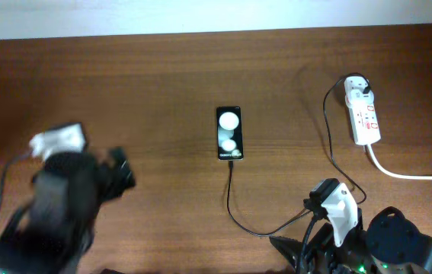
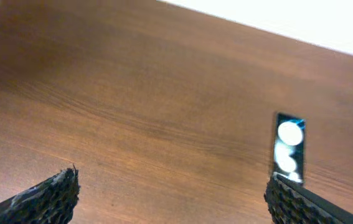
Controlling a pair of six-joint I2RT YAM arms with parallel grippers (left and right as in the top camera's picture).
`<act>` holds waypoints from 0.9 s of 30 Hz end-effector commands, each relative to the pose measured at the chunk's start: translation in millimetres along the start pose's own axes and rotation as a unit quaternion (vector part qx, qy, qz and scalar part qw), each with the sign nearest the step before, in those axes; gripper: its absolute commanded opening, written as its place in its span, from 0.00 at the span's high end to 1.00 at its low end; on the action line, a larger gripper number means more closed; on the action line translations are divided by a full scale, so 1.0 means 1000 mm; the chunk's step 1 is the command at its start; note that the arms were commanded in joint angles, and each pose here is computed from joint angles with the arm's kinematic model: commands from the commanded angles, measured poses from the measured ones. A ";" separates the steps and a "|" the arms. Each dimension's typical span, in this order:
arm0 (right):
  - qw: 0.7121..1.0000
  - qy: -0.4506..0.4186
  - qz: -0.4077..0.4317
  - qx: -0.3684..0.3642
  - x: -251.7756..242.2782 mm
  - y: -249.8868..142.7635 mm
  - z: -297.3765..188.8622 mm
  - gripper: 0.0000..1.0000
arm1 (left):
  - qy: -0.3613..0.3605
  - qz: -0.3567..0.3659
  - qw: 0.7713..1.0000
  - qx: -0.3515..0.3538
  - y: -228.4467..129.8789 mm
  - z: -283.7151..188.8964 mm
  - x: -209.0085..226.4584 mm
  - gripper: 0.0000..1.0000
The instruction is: Plug charger to phone and switch on socket
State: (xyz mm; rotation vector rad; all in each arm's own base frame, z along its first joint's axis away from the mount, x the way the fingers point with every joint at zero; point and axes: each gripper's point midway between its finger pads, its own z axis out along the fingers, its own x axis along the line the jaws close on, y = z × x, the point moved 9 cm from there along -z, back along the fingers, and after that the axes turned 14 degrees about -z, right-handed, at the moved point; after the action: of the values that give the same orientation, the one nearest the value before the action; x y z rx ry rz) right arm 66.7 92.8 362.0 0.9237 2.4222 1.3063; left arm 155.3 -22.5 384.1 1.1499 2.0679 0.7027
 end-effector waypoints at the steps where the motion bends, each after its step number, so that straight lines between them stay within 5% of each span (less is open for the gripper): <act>1: 1.000 -0.007 -0.002 -0.006 -0.001 0.002 -0.002 0.01 | -0.009 -0.010 1.000 0.001 -0.022 -0.027 0.034 0.01; 9: 0.997 0.000 -0.001 -0.073 0.001 0.023 -0.004 0.01 | 0.022 0.008 0.999 0.036 -0.070 -0.072 0.101 0.01; 13: 0.993 -0.004 0.000 -0.119 0.001 0.037 -0.006 0.06 | 0.012 -0.042 0.999 -0.017 -0.083 -0.092 0.122 0.01; 18: 0.988 -0.129 0.017 -0.077 -0.020 0.026 0.000 0.47 | 0.026 -0.117 0.988 -0.102 -0.110 -0.118 0.143 0.01; 21: 0.962 -0.241 0.126 -0.037 -0.037 0.014 0.009 0.76 | 0.022 -0.151 0.976 -0.157 -0.132 -0.133 0.154 0.01; 24: 0.927 -0.328 0.183 -0.007 -0.049 0.004 0.016 0.93 | 0.014 -0.160 0.971 -0.178 -0.142 -0.138 0.159 0.01; 27: 0.892 -0.390 0.228 0.002 -0.062 0.006 0.027 0.96 | 0.005 -0.164 0.968 -0.189 -0.148 -0.141 0.163 0.01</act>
State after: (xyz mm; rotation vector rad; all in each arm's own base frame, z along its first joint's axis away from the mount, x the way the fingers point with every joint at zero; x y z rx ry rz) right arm 112.8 81.4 343.1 1.5070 1.9141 0.8449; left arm -85.7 31.4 325.1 0.6135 1.9799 0.8846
